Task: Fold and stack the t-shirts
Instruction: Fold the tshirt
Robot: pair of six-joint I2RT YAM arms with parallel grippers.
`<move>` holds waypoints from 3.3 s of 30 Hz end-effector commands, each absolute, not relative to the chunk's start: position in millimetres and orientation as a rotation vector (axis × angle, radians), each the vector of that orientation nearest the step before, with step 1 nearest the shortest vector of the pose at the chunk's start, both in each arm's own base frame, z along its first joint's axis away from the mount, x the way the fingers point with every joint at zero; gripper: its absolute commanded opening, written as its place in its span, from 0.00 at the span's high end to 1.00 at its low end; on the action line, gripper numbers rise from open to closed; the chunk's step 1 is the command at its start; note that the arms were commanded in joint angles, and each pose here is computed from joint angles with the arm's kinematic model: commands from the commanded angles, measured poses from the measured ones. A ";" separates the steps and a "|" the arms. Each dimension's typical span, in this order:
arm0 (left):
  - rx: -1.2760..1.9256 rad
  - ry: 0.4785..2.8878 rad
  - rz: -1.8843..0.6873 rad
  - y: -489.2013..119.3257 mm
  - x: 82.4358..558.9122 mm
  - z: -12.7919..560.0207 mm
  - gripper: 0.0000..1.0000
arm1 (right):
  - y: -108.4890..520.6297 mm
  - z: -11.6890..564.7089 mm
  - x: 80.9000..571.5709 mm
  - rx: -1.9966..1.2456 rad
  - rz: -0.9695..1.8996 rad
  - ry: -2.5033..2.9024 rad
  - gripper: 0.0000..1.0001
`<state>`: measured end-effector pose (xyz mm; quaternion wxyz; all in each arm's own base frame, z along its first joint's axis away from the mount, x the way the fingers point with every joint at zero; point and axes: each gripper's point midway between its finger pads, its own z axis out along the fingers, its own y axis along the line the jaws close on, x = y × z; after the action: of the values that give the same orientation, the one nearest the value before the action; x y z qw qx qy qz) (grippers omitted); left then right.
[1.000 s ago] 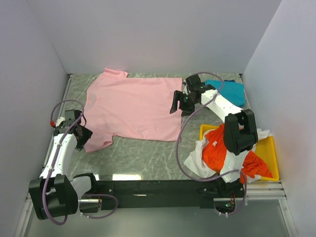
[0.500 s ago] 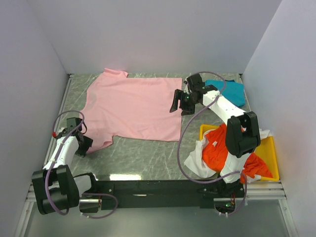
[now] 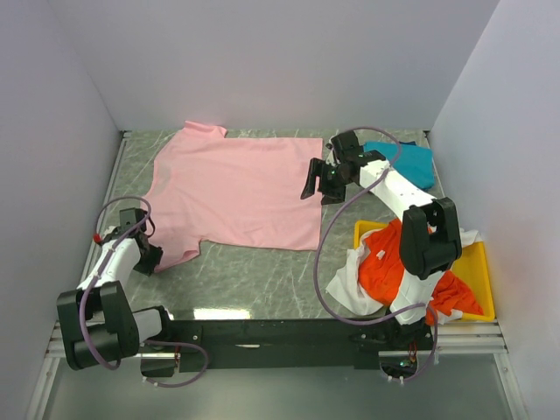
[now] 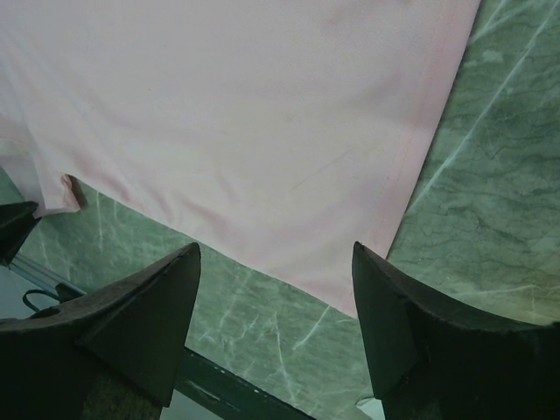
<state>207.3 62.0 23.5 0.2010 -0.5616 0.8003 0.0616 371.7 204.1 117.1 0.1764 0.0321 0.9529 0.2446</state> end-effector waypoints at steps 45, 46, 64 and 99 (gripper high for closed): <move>-1.477 2.163 0.103 65.0 220.6 33.6 0.99 | 184.5 21.3 254.4 0.064 0.456 3.056 0.54; -1.476 2.162 0.103 65.1 221.0 33.8 0.99 | 184.9 19.3 254.6 0.064 0.457 3.058 0.54; -1.451 2.148 0.060 63.1 228.8 44.7 0.99 | 189.5 5.1 256.0 0.004 0.487 3.082 0.95; -1.248 2.061 -0.084 45.4 204.9 158.8 1.00 | 164.1 58.9 189.5 0.019 0.429 3.188 1.00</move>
<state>189.2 45.6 137.9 0.3272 -0.5138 0.7929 -0.0163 187.4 165.6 43.4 -0.0496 0.0007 0.9886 0.1423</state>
